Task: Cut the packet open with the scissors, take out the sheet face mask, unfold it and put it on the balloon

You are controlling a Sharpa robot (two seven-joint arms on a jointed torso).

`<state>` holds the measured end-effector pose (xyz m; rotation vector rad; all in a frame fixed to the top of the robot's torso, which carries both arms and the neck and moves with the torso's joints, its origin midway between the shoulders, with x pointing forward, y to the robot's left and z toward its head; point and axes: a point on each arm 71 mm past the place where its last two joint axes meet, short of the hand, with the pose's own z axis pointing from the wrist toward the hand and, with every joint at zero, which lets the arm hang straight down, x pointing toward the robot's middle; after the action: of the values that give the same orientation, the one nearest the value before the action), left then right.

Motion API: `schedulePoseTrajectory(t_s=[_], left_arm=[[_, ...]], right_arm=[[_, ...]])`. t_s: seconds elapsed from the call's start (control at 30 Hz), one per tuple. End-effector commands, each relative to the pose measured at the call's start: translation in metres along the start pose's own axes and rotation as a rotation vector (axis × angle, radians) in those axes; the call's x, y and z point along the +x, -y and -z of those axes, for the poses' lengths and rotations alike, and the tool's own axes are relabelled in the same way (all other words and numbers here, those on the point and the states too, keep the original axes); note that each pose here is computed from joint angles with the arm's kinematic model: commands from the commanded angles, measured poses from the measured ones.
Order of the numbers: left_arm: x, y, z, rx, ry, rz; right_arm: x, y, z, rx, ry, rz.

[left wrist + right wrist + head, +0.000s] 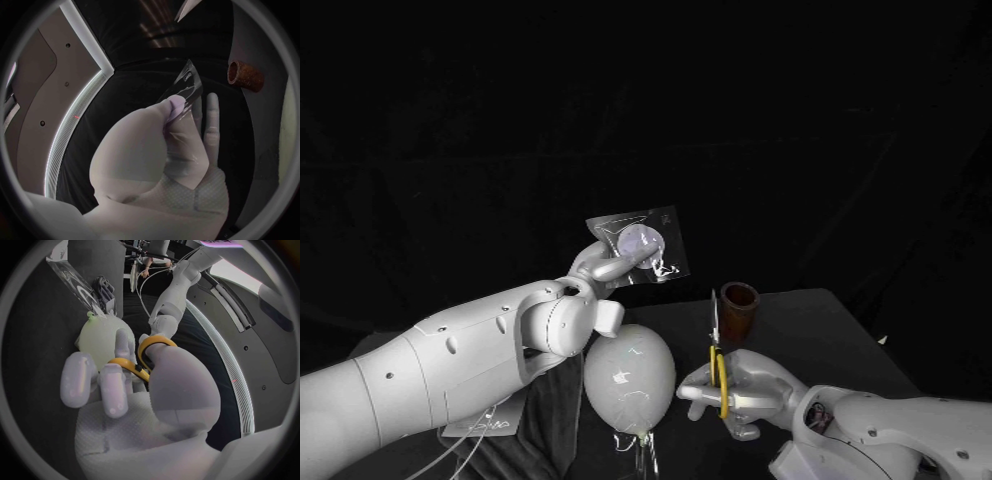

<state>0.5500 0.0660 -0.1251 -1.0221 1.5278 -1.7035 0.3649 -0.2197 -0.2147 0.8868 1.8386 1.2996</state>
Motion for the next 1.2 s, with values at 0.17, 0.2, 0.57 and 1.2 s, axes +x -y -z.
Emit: schedulePoseTrajectory(t_s=[0.17, 0.2, 0.57, 1.2], left_arm=[[0.0129, 0.0007, -0.0054, 0.006, 0.009, -0.093], [0.0145, 0.0005, -0.0057, 0.005, 0.008, -0.092], [0.0328, -0.0006, -0.009, 0.014, -0.029, -0.102], [0.0321, 0.0004, 0.0005, 0.025, -0.06, -0.107]], right_arm=[[0.006, -0.001, 0.007, -0.016, -0.008, 0.035], [0.006, -0.001, 0.007, -0.014, -0.006, 0.023], [0.01, 0.0, 0.011, 0.003, -0.014, -0.046], [-0.002, 0.007, 0.007, 0.011, -0.014, -0.019]])
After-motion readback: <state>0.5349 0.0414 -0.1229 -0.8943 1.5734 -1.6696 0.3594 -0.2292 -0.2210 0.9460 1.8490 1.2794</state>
